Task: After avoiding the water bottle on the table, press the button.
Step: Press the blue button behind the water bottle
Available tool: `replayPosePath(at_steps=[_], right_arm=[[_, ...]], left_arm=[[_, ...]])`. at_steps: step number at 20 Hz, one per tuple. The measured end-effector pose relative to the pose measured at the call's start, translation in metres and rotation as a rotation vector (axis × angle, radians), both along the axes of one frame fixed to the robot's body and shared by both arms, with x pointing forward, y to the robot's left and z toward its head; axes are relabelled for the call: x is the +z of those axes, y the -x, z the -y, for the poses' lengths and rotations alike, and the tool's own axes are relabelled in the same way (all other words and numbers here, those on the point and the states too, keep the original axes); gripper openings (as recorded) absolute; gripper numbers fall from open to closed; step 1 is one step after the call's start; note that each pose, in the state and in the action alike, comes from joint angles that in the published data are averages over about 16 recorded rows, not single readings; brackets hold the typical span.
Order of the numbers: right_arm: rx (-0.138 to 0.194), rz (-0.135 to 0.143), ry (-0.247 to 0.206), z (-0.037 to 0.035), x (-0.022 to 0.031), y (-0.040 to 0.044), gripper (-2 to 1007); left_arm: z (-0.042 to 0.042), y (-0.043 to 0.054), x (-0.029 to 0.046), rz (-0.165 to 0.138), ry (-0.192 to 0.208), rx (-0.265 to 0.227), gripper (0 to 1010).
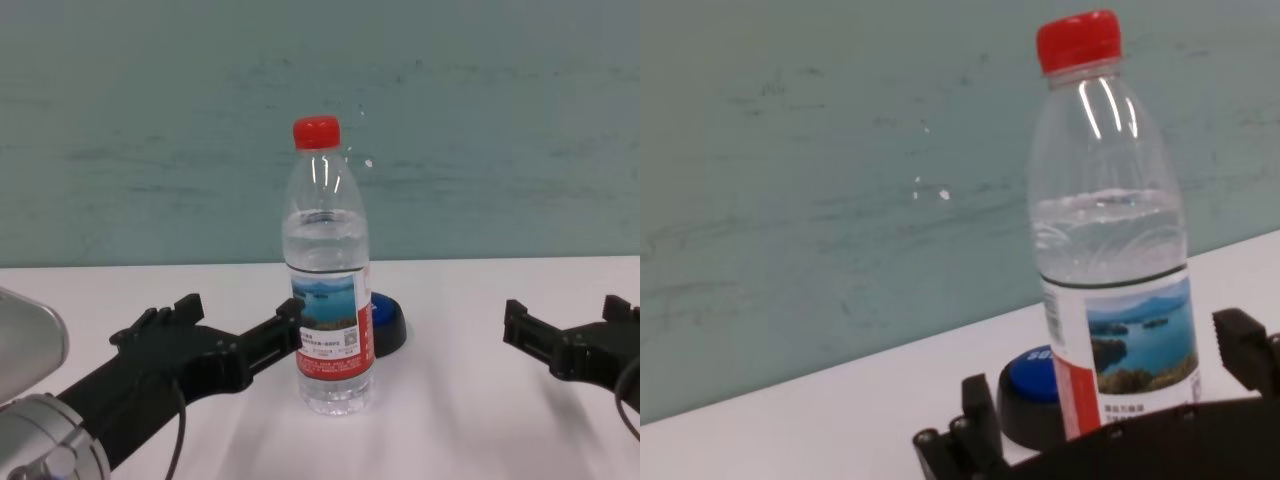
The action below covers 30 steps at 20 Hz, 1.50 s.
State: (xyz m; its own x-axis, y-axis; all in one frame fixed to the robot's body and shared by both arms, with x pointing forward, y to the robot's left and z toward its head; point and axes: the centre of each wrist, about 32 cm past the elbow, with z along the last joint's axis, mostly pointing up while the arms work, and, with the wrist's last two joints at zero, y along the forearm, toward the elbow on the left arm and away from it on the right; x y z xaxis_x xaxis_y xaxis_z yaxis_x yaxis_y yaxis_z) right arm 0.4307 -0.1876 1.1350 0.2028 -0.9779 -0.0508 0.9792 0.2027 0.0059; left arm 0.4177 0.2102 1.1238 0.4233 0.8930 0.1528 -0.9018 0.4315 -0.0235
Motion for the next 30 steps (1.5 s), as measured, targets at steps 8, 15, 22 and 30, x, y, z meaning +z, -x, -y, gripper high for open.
replayPosePath(at_steps=[8,15,22,30], right_arm=[[0.000,0.000,0.000,0.0000,0.0000,0.0000,1004],[0.000,0.000,0.000,0.0000,0.0000,0.0000,1004],[0.000,0.000,0.000,0.0000,0.0000,0.0000,1004],[0.000,0.000,0.000,0.0000,0.0000,0.0000,1004]], left_arm=[[0.0006,-0.0009,-0.0003,-0.001,0.000,-0.003,1010],[0.0006,-0.0012,0.0000,-0.001,-0.002,-0.006,1010],[0.0002,-0.0011,0.0009,0.000,-0.004,-0.007,1010],[-0.0013,0.0024,0.0021,0.000,-0.002,-0.003,1010]])
